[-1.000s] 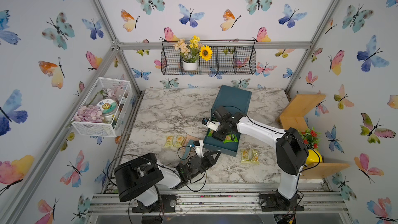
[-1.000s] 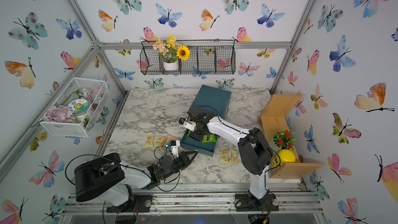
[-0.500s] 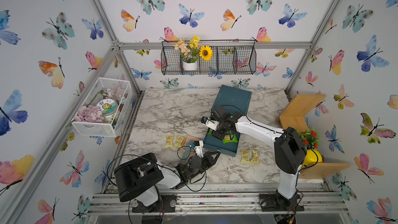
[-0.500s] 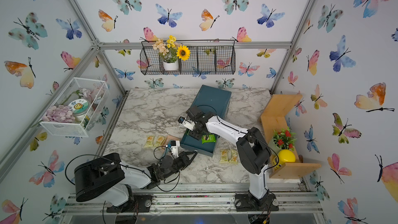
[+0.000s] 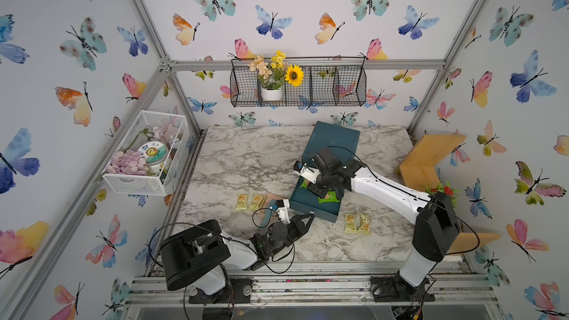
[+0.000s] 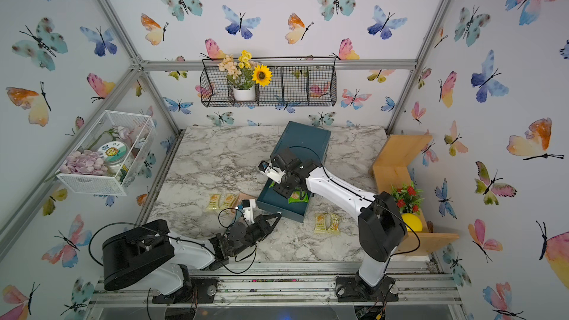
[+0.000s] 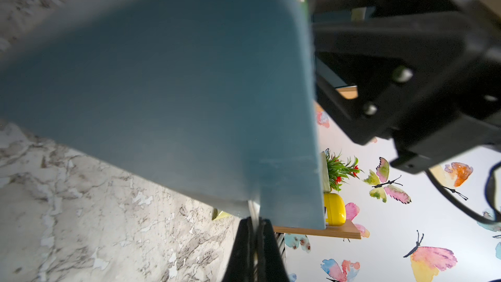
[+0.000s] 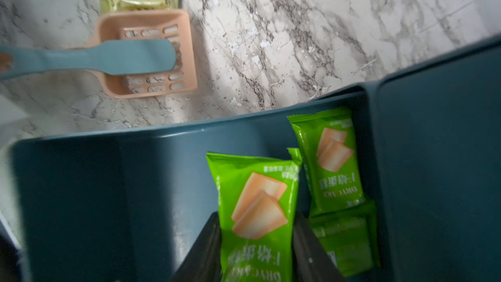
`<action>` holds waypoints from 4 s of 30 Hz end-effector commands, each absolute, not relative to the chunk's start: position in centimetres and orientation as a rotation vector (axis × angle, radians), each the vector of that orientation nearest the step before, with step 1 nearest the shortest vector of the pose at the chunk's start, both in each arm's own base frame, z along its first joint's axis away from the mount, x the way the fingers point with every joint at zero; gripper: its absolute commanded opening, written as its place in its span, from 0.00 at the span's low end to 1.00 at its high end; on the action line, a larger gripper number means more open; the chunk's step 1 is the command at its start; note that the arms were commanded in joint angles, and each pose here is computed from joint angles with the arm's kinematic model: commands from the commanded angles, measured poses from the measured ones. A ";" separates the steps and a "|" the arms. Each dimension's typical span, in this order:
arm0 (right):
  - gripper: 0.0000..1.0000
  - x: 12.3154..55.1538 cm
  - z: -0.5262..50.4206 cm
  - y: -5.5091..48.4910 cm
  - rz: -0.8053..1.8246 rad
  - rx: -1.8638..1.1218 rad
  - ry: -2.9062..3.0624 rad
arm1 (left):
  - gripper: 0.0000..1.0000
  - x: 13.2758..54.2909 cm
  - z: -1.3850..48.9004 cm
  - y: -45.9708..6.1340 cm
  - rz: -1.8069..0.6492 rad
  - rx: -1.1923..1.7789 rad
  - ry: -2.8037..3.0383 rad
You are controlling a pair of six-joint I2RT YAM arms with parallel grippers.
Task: Take the cookies out of the drawer
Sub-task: Pick up the cookie from the drawer, then place the cookie at the center of the board, then pick up the cookie from the drawer.
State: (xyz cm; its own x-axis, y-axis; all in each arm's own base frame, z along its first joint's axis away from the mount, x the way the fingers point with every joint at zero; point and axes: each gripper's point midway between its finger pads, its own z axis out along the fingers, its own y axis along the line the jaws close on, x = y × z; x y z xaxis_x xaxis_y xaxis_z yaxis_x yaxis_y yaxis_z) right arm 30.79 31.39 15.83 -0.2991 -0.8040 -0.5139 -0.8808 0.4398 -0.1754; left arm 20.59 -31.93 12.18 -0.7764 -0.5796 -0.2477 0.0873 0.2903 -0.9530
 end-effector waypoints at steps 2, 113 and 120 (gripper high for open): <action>0.34 29.5 18.3 30.9 0.285 -1.275 2.173 | 0.00 21.3 14.1 -32.1 -1.544 -0.437 1.928; 0.56 30.5 22.7 31.1 0.211 -1.175 2.008 | 0.00 21.1 13.3 -30.9 -1.524 -0.473 1.964; 0.53 31.9 18.9 31.7 0.115 -1.183 2.084 | 0.00 20.6 13.5 -30.9 -1.519 -0.459 1.967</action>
State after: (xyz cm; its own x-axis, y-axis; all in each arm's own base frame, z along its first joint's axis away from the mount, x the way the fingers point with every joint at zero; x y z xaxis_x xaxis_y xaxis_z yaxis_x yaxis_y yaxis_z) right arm 31.07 31.79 18.97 -0.3148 -0.6919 -0.6498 -0.7977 0.5638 -0.2139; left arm 20.73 -31.25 13.11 -0.7691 -0.5941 -0.2356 0.0758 0.2813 -0.9566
